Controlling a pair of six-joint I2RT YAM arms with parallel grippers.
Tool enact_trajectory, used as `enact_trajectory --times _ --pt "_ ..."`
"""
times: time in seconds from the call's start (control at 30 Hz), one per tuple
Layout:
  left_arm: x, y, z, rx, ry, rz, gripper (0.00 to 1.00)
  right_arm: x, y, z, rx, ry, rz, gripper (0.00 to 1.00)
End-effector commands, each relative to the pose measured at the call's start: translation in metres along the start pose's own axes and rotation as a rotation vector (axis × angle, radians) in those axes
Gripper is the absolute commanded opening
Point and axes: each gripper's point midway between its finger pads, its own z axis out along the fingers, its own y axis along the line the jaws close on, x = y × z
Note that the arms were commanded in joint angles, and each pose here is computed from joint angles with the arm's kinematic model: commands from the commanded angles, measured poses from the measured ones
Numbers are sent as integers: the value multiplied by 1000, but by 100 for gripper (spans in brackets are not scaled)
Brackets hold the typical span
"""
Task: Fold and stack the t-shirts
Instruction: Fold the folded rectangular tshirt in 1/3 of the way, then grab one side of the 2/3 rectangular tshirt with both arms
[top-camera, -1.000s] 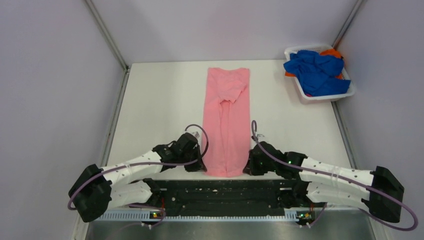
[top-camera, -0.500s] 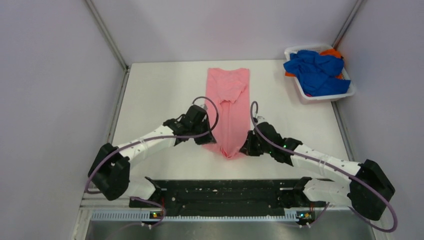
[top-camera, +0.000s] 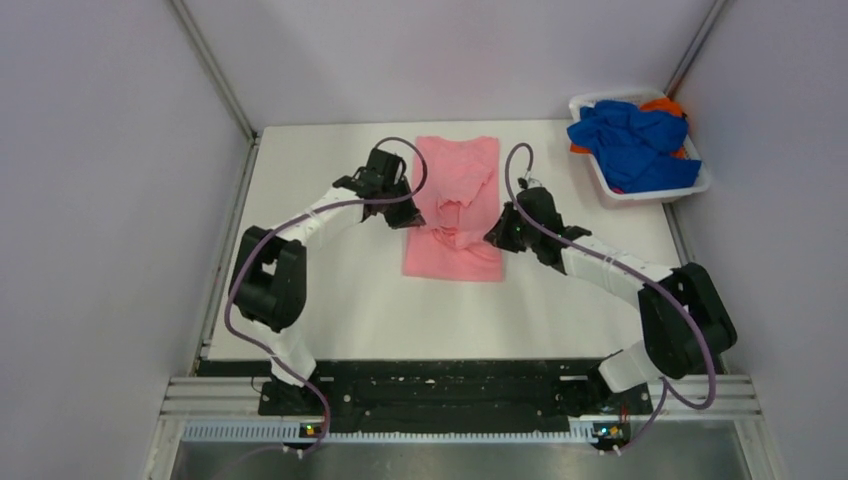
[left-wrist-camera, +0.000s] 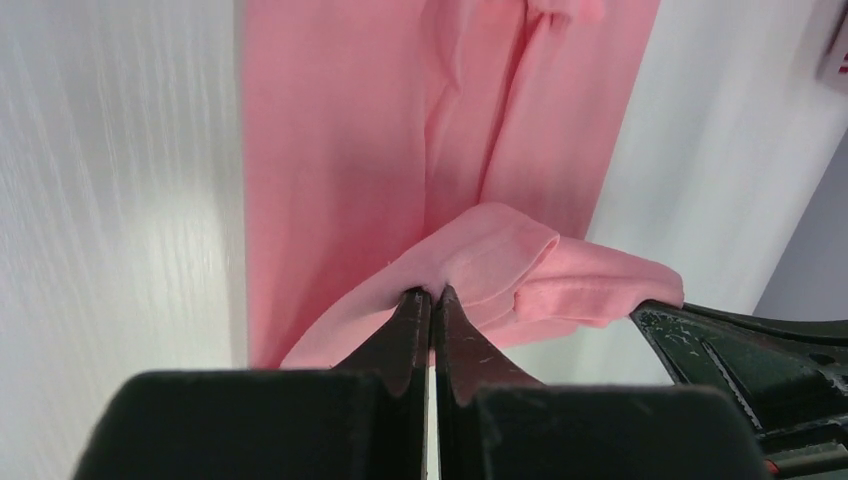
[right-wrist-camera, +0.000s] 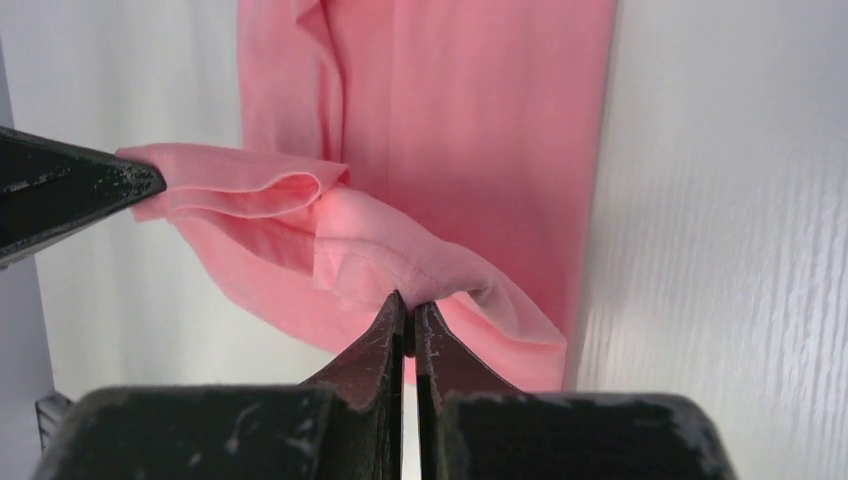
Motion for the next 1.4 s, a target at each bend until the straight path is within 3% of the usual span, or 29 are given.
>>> enact_trajectory --times 0.0,0.23,0.3,0.37,0.43,0.5,0.57,0.63,0.67,0.73,1.07,1.2,1.37 --pt "-29 -4 11 18 -6 13 0 -55 7 14 -31 -113 -7 0" --pt "-62 -2 39 43 1 -13 3 -75 -14 51 -12 -113 9 0" --pt "-70 0 48 51 5 -16 14 -81 -19 63 -4 -107 19 1" --pt "-83 -1 54 62 -11 -17 28 -92 -23 74 -4 -127 33 8" --pt "-104 -1 57 70 -48 -29 43 -116 -26 84 -12 -168 50 22" --pt "-130 -2 54 81 -89 -45 62 -139 -28 89 -18 -190 73 46" --pt "-147 -3 43 94 -97 -65 74 -156 -25 88 -26 -212 60 63" --pt "-156 -4 28 95 -135 -48 97 -161 -22 79 -25 -224 28 92" --pt "-154 -1 21 75 -152 -36 99 -161 -21 73 -27 -229 13 98" --pt "-151 2 1 54 -198 -20 99 -149 -24 64 -30 -219 -3 99" --pt "-8 55 -6 18 3 -50 99 -27 -37 7 -16 -61 45 99" --pt "28 63 4 56 85 -84 98 3 -46 -4 30 -27 51 99" --pt "59 71 17 22 157 -75 80 27 -53 -7 45 16 55 98"
